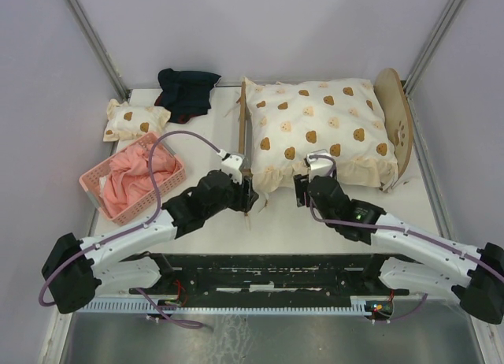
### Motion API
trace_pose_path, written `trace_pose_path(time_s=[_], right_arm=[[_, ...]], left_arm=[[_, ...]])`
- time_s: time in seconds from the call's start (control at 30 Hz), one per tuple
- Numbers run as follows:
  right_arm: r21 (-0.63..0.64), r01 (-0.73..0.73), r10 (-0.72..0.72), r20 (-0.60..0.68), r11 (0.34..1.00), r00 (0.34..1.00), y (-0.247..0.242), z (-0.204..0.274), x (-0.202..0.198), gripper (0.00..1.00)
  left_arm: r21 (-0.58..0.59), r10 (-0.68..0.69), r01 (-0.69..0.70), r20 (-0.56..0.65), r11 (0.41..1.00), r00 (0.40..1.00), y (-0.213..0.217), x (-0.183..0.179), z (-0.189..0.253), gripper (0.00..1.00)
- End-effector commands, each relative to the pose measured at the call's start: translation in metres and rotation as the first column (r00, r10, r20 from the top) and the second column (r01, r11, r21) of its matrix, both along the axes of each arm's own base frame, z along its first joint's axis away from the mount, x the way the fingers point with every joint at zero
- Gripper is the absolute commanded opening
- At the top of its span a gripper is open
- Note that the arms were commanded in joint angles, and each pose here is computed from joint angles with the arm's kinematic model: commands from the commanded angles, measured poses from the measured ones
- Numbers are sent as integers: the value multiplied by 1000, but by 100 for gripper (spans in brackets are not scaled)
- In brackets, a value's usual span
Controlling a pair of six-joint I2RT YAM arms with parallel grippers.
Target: Set up the pet bed
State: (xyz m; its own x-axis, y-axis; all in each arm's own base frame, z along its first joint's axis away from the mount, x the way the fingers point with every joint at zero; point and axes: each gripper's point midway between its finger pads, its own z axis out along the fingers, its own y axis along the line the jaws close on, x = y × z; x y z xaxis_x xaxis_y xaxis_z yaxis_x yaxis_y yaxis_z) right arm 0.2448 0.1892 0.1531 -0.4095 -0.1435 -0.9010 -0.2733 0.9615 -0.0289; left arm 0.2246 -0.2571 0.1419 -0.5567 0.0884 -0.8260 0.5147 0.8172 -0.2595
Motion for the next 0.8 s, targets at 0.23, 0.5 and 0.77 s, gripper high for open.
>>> trace_pose_path(time_s=[0.23, 0.5, 0.77], right_arm=[[72, 88, -93, 61, 994, 994, -28, 60, 12, 74], [94, 95, -99, 47, 991, 994, -31, 55, 7, 73], [107, 103, -109, 52, 989, 993, -39, 55, 1, 72]], left_arm=[[-66, 141, -133, 134, 989, 981, -21, 53, 35, 60], [101, 313, -334, 176, 937, 933, 25, 65, 25, 3], [161, 412, -448, 215, 880, 886, 55, 69, 22, 10]])
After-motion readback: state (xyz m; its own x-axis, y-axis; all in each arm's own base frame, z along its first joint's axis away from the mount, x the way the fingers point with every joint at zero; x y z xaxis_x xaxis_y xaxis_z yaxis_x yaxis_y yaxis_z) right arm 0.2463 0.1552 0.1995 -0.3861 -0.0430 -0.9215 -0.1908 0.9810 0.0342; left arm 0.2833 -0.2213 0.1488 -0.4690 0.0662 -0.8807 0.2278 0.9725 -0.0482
